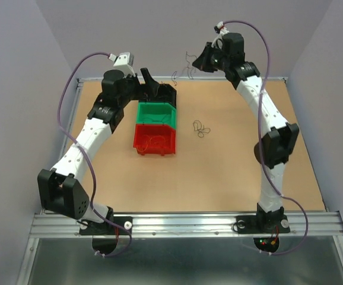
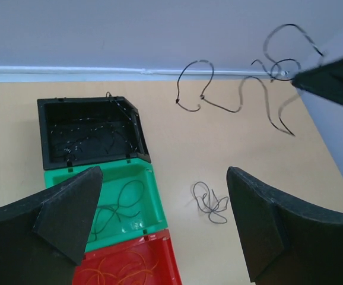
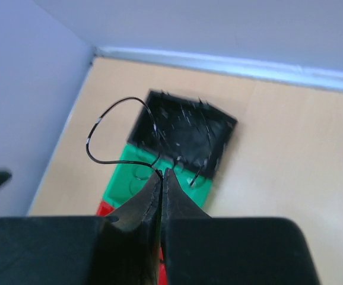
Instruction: Untangle the cables
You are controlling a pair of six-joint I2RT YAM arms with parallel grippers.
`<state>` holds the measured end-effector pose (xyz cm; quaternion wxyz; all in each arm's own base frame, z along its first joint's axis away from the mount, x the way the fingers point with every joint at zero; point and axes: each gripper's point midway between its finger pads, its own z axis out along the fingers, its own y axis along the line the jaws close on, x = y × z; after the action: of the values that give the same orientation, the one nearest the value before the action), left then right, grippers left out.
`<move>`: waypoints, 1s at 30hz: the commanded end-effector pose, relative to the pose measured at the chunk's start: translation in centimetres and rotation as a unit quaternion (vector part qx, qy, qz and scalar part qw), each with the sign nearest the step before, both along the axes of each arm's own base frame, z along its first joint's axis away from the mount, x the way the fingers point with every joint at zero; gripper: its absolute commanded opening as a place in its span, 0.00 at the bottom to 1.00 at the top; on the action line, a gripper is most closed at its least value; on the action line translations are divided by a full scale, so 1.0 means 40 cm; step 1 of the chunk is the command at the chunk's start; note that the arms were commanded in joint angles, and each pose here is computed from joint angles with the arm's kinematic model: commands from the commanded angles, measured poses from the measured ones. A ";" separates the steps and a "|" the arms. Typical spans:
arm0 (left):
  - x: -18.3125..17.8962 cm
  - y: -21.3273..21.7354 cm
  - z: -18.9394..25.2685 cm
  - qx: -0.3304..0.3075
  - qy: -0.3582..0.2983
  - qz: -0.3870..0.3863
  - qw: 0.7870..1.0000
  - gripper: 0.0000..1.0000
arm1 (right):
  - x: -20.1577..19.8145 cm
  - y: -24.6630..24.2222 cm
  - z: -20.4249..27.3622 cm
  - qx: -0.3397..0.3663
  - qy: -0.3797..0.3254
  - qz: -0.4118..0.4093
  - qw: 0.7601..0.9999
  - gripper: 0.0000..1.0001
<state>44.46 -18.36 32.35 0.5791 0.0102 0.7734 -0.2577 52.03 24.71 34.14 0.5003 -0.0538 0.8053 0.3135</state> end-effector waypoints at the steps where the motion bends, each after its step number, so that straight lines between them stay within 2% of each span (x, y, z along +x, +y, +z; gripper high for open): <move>1: -0.079 0.056 0.053 0.005 -0.029 0.027 0.999 0.98 | 0.092 0.081 0.069 0.080 -0.031 0.028 0.996 0.00; 4: -0.111 0.097 0.054 0.015 -0.034 0.050 0.998 0.98 | 0.144 0.128 0.011 0.099 -0.019 0.036 0.994 0.01; 8: -0.158 0.134 0.010 0.034 -0.013 0.070 0.997 0.98 | 0.164 0.192 -0.060 0.111 -0.006 0.048 0.993 0.00; 15: -0.221 0.174 0.002 0.034 -0.013 0.093 0.995 0.98 | 0.188 0.293 -0.211 0.114 0.016 0.062 0.991 0.00; 23: -0.264 0.196 -0.013 0.038 -0.005 0.101 0.994 0.98 | 0.135 0.416 -0.330 0.101 0.050 0.087 0.990 0.01; 26: -0.274 0.200 -0.020 0.040 -0.001 0.103 0.994 0.98 | 0.122 0.435 -0.388 0.089 0.071 0.072 0.991 0.01; 30: -0.282 0.201 -0.025 0.042 0.004 0.101 0.994 0.98 | 0.155 0.406 -0.465 0.099 0.121 -0.012 0.988 0.01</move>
<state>33.61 -10.88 30.60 0.5856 -0.0414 0.7915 -0.1699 56.41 41.88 16.42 0.3894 -0.0283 0.8238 0.4110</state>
